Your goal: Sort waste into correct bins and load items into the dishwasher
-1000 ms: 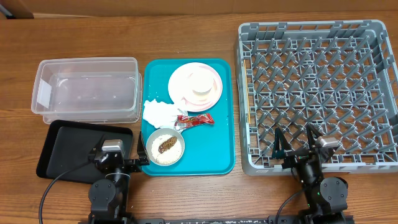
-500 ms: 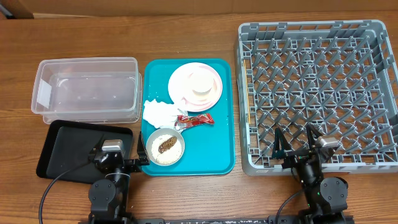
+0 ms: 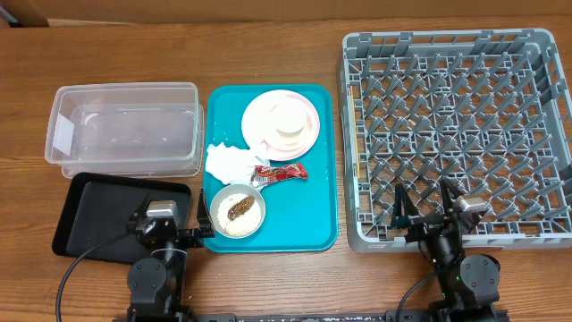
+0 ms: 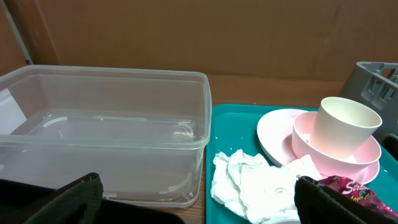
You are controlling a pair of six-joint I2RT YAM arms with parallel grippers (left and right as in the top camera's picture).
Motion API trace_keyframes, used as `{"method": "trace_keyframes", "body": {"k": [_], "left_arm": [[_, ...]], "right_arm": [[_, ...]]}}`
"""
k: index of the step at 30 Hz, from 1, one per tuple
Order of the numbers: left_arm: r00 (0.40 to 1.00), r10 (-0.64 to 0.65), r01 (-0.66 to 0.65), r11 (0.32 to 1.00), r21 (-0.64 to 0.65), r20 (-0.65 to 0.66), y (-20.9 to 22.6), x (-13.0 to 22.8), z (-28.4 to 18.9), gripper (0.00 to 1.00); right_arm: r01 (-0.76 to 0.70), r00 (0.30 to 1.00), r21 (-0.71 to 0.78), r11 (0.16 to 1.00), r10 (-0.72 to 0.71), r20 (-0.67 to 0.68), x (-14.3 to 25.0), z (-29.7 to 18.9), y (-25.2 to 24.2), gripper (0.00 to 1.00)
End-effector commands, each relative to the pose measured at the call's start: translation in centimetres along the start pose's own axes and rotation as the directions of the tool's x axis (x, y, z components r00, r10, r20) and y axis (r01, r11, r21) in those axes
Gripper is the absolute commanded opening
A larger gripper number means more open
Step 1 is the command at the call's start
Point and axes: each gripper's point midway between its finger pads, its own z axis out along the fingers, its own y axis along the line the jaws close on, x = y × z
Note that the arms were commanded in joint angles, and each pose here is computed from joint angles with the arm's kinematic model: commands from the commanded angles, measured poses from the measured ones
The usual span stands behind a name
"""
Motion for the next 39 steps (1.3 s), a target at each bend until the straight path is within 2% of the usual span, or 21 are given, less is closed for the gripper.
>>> {"method": "trace_keyframes", "body": {"k": [1, 30, 33, 36, 39], "left_arm": [[1.0, 0.015, -0.015, 1.0, 0.011, 0.008, -0.2, 0.0, 0.0, 1.0], [1.0, 0.015, -0.015, 1.0, 0.004, 0.009, -0.1, -0.1, 0.0, 1.0], [0.999, 0.02, -0.02, 1.0, -0.002, 0.046, 0.0, -1.0, -0.1, 1.0], [0.996, 0.008, -0.018, 0.994, 0.109, 0.093, -2.0, -2.2, -0.3, 1.0], [0.997, -0.012, -0.001, 0.985, 0.175, 0.07, -3.1, -2.5, -0.8, 1.0]], "right_arm": [[-0.001, 1.0, 0.002, 1.0, 0.001, 0.004, 0.2, 0.0, -0.1, 1.0], [-0.001, 1.0, 0.002, 1.0, 0.001, 0.004, 0.2, 0.0, -0.1, 1.0], [-0.001, 1.0, 0.002, 1.0, 0.001, 0.004, 0.2, 0.0, -0.1, 1.0], [-0.001, 1.0, 0.003, 1.0, 0.001, 0.004, 0.2, 0.0, -0.1, 1.0], [-0.001, 1.0, 0.002, 1.0, 0.001, 0.004, 0.2, 0.0, -0.1, 1.0]]}}
